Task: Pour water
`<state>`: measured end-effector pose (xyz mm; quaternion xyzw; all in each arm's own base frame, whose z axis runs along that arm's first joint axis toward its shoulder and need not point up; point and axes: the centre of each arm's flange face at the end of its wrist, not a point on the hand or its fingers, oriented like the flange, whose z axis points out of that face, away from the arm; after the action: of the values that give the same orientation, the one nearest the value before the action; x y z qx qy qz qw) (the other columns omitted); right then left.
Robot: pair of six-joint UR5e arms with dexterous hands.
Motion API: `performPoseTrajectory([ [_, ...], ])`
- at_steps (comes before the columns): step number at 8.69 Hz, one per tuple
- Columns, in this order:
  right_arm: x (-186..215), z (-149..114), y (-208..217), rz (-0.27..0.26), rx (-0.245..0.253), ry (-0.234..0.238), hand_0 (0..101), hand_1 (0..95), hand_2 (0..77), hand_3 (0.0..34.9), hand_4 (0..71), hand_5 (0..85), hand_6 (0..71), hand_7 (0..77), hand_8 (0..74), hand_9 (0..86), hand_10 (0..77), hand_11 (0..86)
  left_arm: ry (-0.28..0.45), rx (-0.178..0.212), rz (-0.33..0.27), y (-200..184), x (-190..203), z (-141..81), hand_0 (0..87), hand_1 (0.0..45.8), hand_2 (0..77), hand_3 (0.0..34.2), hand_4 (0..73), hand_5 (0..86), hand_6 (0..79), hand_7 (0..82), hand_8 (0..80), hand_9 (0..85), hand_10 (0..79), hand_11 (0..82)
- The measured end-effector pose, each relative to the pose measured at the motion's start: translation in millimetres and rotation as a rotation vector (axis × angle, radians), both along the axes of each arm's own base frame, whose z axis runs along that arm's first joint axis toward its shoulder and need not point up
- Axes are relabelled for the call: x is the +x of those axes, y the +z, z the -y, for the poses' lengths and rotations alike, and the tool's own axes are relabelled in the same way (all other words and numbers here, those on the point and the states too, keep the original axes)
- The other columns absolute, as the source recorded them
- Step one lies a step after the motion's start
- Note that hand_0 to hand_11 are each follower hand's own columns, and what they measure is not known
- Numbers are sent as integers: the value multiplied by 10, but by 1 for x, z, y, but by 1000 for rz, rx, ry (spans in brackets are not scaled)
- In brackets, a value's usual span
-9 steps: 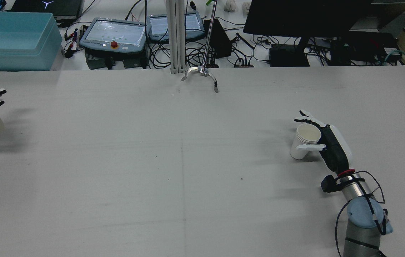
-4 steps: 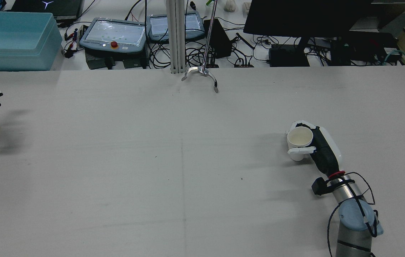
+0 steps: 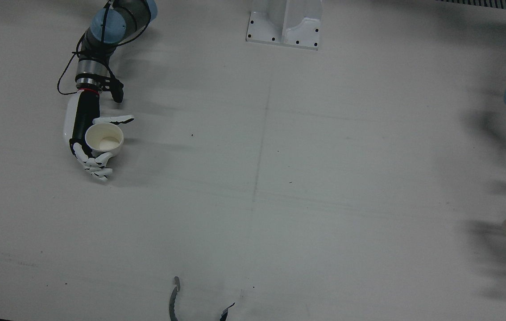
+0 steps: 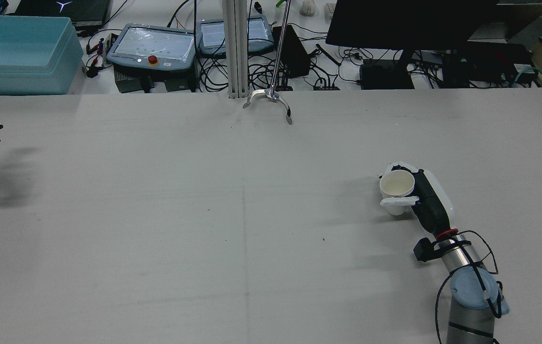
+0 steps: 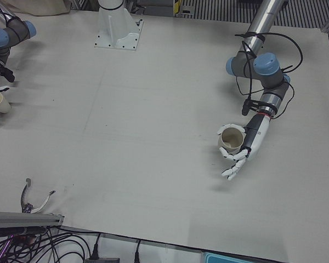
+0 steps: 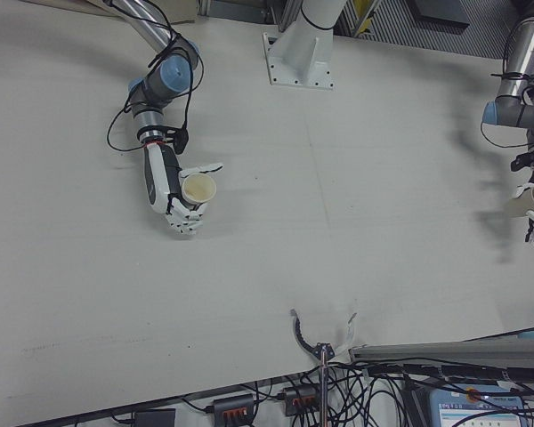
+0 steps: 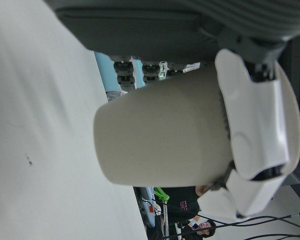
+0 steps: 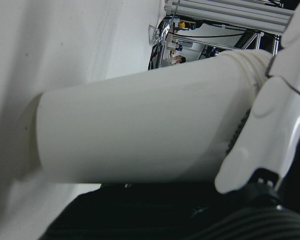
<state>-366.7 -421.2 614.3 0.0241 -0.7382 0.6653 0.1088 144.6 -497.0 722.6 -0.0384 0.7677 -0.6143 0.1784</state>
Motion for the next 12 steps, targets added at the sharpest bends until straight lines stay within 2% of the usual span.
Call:
performPoseTrajectory([
  [3, -5, 2, -7, 5, 7, 1, 505, 109, 16, 0, 207, 507, 415, 627, 267, 404, 185, 273, 0, -2, 0, 13, -10, -15, 551, 153, 387, 1, 404, 480, 114, 185, 65, 87, 71, 125],
  [4, -5, 3, -11, 13, 11, 3, 514, 71, 5, 0, 202, 365, 436, 496, 245, 267, 98, 175, 0, -1, -1, 17, -13, -19, 552, 153, 387, 1, 404, 480, 114, 185, 65, 87, 71, 125],
  [5, -3, 3, -18, 26, 18, 5, 514, 71, 5, 0, 202, 365, 436, 496, 245, 267, 175, 251, 0, -3, -3, 20, -16, -23, 551, 147, 387, 0, 404, 480, 114, 185, 65, 87, 71, 125],
  [6, -2, 3, -24, 36, 23, 7, 515, 60, 5, 0, 196, 376, 496, 507, 256, 311, 175, 262, 1, -3, -5, 21, -18, -26, 552, 147, 387, 0, 404, 480, 114, 185, 65, 87, 71, 125],
  [7, -1, 3, -28, 40, 27, 8, 519, 54, 5, 0, 235, 409, 529, 524, 322, 393, 213, 322, 1, -3, -6, 22, -18, -27, 551, 147, 387, 0, 404, 480, 114, 185, 65, 93, 71, 136],
  [8, 0, 3, -29, 40, 29, 9, 519, 54, 5, 0, 235, 409, 529, 524, 322, 393, 213, 322, 2, -2, -7, 23, -19, -29, 551, 147, 387, 0, 404, 480, 114, 185, 71, 93, 71, 136],
  [9, 1, 3, -29, 37, 29, 10, 531, 87, 5, 0, 245, 453, 551, 529, 333, 431, 229, 349, 2, -3, -7, 25, -21, -31, 548, 147, 387, 0, 404, 480, 114, 185, 65, 87, 71, 136],
  [10, 2, 4, -30, 40, 30, 13, 536, 104, 82, 0, 262, 442, 567, 529, 322, 420, 224, 344, 2, -2, -7, 26, -23, -34, 549, 147, 387, 0, 404, 480, 114, 185, 65, 93, 71, 136],
  [12, 22, 17, -41, 49, 38, 51, 535, 104, 76, 0, 262, 447, 567, 529, 295, 415, 224, 344, 20, 17, -11, 12, -15, -32, 560, 147, 387, 0, 404, 480, 109, 185, 65, 87, 71, 136],
])
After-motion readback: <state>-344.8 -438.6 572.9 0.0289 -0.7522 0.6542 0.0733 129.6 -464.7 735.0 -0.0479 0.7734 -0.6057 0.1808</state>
